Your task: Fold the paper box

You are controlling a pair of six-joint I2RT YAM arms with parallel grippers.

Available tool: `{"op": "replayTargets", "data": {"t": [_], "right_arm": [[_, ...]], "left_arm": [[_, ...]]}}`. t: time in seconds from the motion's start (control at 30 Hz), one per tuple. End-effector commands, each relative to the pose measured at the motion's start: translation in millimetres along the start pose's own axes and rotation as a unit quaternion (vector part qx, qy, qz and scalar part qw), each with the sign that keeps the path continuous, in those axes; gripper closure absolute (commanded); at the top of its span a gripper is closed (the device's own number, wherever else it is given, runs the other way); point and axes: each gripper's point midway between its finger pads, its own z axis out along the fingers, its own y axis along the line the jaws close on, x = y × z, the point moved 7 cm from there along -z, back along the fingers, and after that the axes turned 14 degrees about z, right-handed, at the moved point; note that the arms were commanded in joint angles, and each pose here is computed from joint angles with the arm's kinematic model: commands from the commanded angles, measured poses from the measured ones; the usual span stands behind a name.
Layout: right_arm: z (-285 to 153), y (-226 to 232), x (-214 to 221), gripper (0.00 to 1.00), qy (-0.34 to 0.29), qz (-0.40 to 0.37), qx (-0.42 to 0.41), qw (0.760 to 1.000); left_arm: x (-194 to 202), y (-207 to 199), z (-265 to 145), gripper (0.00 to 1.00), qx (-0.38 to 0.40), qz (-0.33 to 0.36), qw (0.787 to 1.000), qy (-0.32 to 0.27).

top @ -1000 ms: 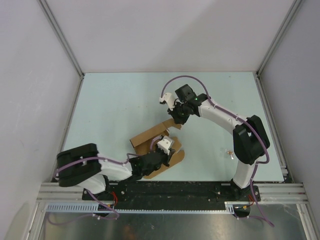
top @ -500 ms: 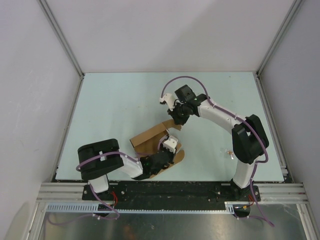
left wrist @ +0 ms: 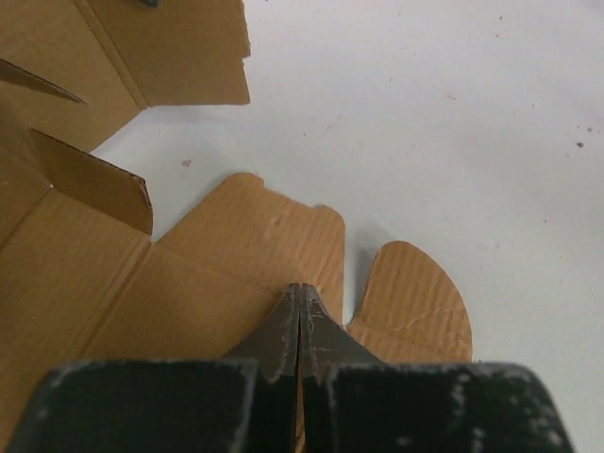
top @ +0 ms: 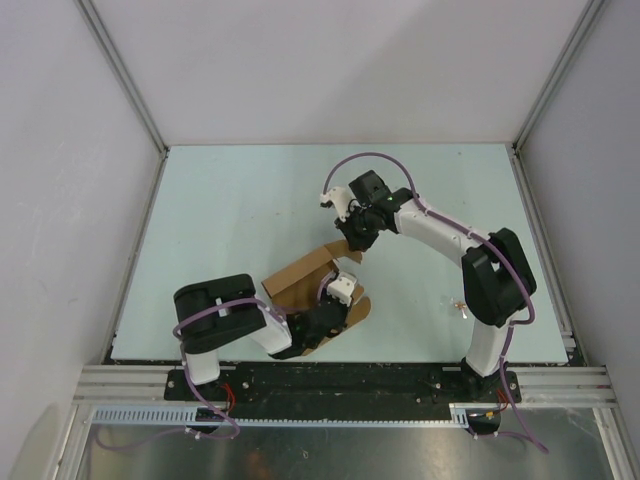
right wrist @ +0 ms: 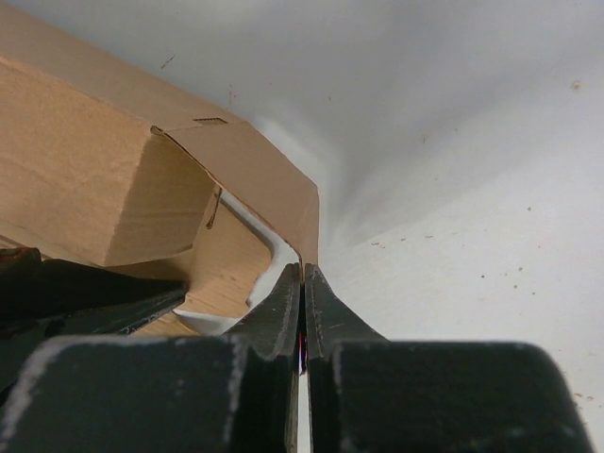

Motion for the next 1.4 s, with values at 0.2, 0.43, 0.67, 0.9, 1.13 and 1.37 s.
{"op": "replayTargets", "data": {"t": [0.2,0.43,0.67,0.9,1.13,1.37], "right_arm": [[8.1,24.2,4.0,1.0,0.016,0.081,0.004,0.997],[23.2,41.8,13.5,1.0,0.043,0.102,0.014,0.994],[27.2,55.1,18.9,1.0,0.031,0.107,0.032,0.993],[21.5,58.1,21.9,1.0,0.027,0.112,0.057,0.992],[19.8,62.1,26.8,1.0,0.033,0.129,0.062,0.989],[21.9,59.5,30.5,1.0,0.016,0.129,0.078,0.988]], "left_arm": [[13.0,5.4,0.2,1.0,-0.014,-0.01,1.0,0.011],[12.3,6.3,-0.1,1.0,-0.015,-0.01,1.0,0.009],[10.8,7.3,-0.7,1.0,-0.015,-0.009,1.0,0.007],[9.7,8.0,-1.3,1.0,-0.015,-0.004,1.0,0.006],[8.1,6.9,-0.5,1.0,-0.011,-0.005,1.0,0.004],[-15.9,11.5,-12.2,1.0,0.005,-0.005,1.0,-0.031]]}}
